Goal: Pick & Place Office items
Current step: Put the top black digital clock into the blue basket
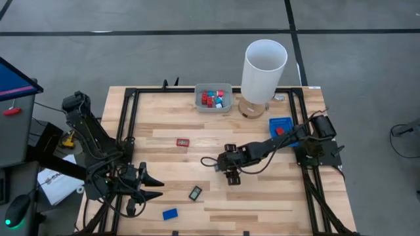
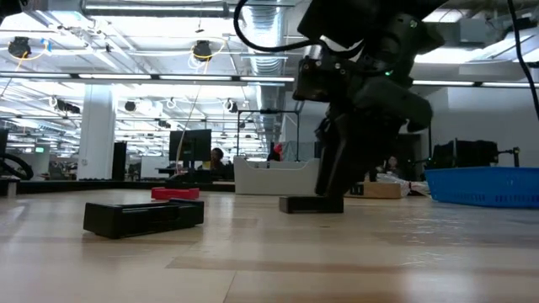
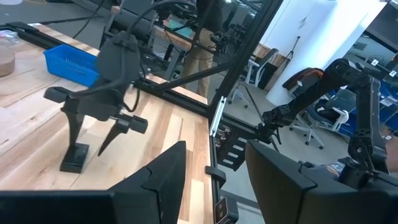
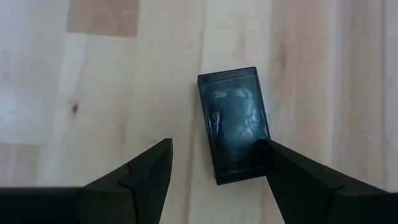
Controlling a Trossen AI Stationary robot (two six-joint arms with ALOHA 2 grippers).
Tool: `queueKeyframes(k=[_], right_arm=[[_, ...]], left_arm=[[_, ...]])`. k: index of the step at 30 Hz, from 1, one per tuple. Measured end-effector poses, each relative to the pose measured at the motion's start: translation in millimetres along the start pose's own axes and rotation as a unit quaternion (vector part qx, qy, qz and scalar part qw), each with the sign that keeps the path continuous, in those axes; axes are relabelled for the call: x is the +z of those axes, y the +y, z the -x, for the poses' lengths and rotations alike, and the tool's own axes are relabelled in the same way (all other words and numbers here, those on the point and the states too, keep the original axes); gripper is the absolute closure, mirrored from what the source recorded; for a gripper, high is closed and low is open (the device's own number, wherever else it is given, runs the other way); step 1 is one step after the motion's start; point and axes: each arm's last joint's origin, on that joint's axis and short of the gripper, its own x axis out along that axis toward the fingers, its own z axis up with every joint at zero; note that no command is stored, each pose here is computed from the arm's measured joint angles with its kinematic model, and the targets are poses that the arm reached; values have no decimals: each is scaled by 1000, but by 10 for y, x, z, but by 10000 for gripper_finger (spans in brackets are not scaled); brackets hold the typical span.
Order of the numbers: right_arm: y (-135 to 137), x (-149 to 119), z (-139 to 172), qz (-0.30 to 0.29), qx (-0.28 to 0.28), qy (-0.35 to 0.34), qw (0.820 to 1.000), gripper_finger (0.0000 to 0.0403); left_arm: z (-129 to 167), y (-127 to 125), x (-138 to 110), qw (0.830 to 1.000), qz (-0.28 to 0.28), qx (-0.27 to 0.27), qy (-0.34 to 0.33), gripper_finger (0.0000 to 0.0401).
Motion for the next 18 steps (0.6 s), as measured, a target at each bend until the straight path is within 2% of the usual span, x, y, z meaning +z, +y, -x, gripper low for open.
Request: queueKeyframes(k=[6, 13, 18], right_arm=[[131, -20, 10, 2, 11, 1, 1000, 163], [502, -90, 54, 5, 38, 1, 999, 163], [740, -121, 91, -3, 37, -15, 999, 163]], left_arm=[[0, -6, 10, 1000, 6, -1, -4, 238], [0, -6, 10, 1000, 6, -1, -4, 238], [0, -6, 10, 1000, 6, -1, -4, 238]])
